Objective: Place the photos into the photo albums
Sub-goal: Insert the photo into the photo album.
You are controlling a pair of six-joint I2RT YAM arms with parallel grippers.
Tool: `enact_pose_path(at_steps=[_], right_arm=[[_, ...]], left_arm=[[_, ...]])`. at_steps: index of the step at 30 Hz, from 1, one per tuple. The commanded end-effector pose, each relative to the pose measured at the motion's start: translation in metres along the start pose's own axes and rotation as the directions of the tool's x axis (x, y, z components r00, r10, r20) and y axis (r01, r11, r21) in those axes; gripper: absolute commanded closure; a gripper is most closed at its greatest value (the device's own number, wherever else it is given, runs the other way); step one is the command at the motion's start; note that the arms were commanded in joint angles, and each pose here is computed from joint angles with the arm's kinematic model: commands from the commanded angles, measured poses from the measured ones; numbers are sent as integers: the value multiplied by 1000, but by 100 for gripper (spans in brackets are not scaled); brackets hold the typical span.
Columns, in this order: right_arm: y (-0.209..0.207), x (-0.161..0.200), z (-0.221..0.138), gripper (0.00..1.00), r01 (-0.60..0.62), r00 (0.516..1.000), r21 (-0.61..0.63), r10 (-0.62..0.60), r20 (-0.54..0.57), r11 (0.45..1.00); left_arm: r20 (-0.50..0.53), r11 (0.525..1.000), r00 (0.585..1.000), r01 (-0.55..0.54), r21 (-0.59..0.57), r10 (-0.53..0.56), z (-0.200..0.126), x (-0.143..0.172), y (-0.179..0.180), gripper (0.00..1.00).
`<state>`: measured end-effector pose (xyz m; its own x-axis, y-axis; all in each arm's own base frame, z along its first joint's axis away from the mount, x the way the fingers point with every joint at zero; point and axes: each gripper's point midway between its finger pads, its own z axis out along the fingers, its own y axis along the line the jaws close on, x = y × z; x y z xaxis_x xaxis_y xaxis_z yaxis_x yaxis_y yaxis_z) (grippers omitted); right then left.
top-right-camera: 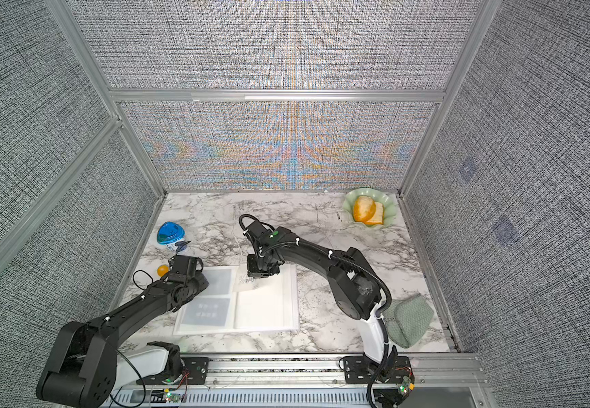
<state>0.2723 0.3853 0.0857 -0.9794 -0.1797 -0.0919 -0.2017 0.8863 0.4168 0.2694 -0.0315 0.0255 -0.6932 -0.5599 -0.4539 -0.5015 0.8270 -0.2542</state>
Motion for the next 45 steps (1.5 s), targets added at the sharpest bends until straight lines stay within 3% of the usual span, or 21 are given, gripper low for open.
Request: enact_pose_path(at_steps=[1,15,28,38,45], right_arm=[[5,-1,-1,100,-13,1000,-44,13,2,999],[12,-5,12,100,-15,1000,-101,13,-20,995],[18,-3,43,100,1,996,-183,-18,-92,983],[46,-11,56,100,24,994,-279,-53,-99,960],[14,-2,40,75,26,996,-183,-41,-76,983]], left_arm=[[-6,998,1000,-12,-58,12,-2,2,13,65],[62,996,998,33,-87,-28,-6,-18,25,65],[47,993,997,73,-97,-68,1,-22,39,65],[20,994,996,83,-75,-82,5,-18,38,65],[12,993,996,87,-74,-87,5,-18,40,65]])
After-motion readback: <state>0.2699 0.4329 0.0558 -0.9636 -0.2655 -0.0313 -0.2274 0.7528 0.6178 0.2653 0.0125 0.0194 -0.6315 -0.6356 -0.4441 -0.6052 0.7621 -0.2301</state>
